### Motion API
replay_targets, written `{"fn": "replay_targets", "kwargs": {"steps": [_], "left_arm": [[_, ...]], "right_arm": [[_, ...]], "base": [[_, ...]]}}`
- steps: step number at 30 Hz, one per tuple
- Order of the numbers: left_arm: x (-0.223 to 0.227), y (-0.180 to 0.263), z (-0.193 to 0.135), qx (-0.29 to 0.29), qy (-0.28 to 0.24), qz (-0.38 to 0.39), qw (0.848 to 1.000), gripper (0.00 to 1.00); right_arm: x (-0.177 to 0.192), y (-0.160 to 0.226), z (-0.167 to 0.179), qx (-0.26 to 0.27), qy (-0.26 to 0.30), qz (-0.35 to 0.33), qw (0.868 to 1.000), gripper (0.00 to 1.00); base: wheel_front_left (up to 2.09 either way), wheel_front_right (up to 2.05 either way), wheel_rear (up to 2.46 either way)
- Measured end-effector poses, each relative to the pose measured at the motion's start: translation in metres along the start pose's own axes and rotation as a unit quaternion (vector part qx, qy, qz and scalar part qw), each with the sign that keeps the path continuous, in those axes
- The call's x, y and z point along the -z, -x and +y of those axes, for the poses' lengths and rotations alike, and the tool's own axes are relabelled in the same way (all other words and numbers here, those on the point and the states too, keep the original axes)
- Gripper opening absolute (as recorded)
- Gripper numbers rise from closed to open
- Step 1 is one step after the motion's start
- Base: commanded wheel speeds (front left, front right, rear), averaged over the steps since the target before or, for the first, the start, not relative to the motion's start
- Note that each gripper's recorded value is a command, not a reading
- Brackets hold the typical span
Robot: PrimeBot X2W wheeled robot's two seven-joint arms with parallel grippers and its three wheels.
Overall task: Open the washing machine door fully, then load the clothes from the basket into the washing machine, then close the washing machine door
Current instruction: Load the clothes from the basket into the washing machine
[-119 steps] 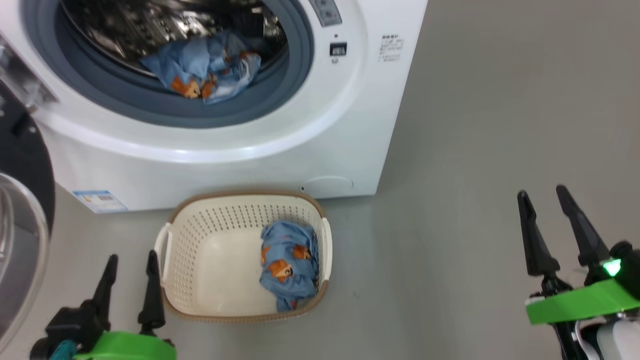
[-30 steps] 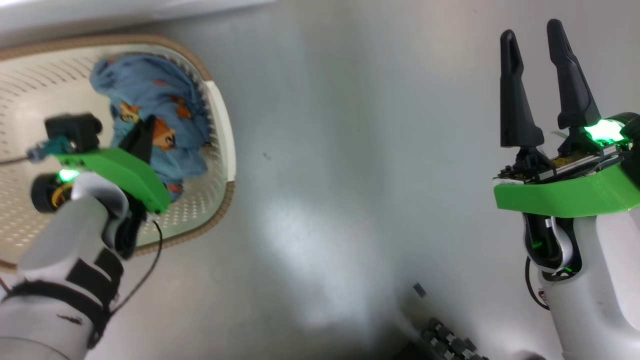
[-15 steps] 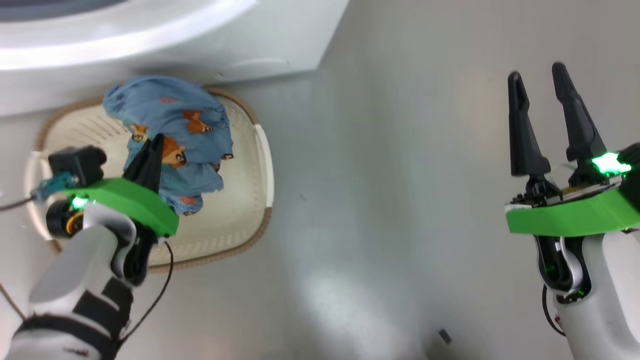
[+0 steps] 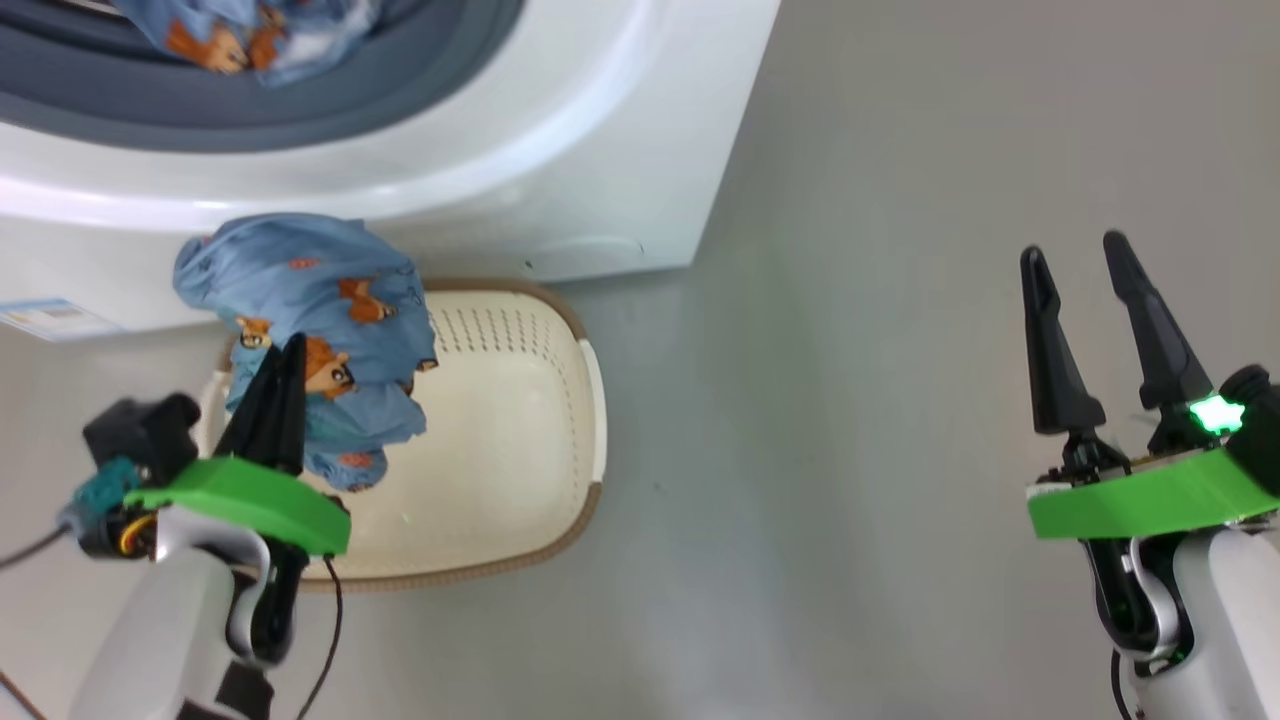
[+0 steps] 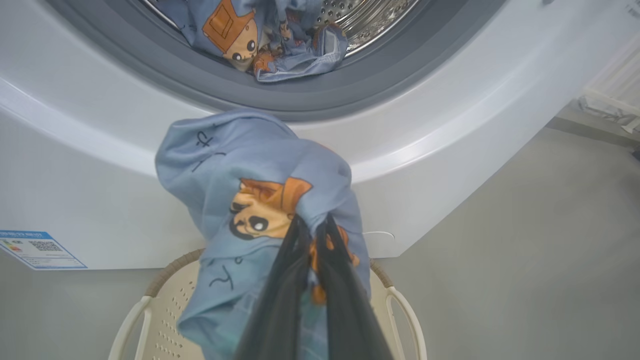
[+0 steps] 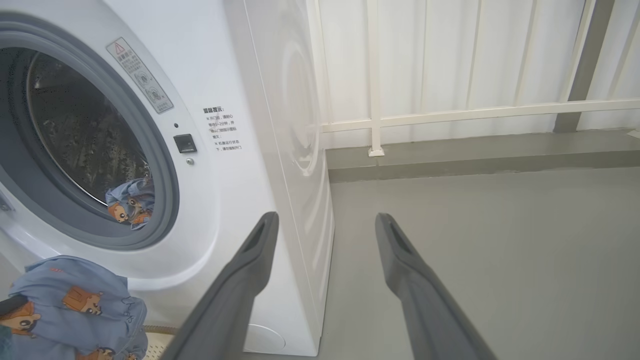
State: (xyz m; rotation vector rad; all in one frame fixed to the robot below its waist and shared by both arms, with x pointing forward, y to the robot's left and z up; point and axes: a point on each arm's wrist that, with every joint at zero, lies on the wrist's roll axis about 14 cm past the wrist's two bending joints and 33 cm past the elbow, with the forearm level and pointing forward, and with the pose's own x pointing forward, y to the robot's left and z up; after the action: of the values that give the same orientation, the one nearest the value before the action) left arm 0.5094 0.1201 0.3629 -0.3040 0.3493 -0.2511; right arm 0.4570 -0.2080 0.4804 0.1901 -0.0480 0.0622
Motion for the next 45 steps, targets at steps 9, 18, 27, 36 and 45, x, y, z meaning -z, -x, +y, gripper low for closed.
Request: {"fn": "replay_targets", "kwargs": {"steps": [9,18,27,36,45], "left_arm": [[-0.046,0.051,-0.001,-0.019,-0.036,-0.084,0.996,0.0],[-0.064,0.104,-0.002,-0.04,-0.056,-0.132,0.989,0.0],[-0.076,0.137,-0.007,-0.055,-0.056,-0.17,0.982,0.0],[-0.077,0.143,-0.005,-0.062,-0.052,-0.177,0.981,0.0],[-0.076,0.128,-0.005,-0.06,-0.046,-0.173,0.982,0.0]], "right_arm": [[-0.016,0.026,0.006,-0.003,-0.003,-0.01,1.0,1.0],[-0.028,0.05,0.01,-0.003,-0.005,-0.019,1.0,1.0],[-0.035,0.059,0.012,-0.004,-0.005,-0.027,1.0,1.0],[-0.033,0.062,0.01,-0.001,-0.005,-0.024,1.0,1.0],[-0.021,0.058,0.006,0.007,-0.008,-0.008,1.0,1.0]], "base": [[0.0,0.0,0.0],[0.0,0.0,0.0],[0.0,0.0,0.0],[0.0,0.0,0.0],[0.0,0.0,0.0]]}}
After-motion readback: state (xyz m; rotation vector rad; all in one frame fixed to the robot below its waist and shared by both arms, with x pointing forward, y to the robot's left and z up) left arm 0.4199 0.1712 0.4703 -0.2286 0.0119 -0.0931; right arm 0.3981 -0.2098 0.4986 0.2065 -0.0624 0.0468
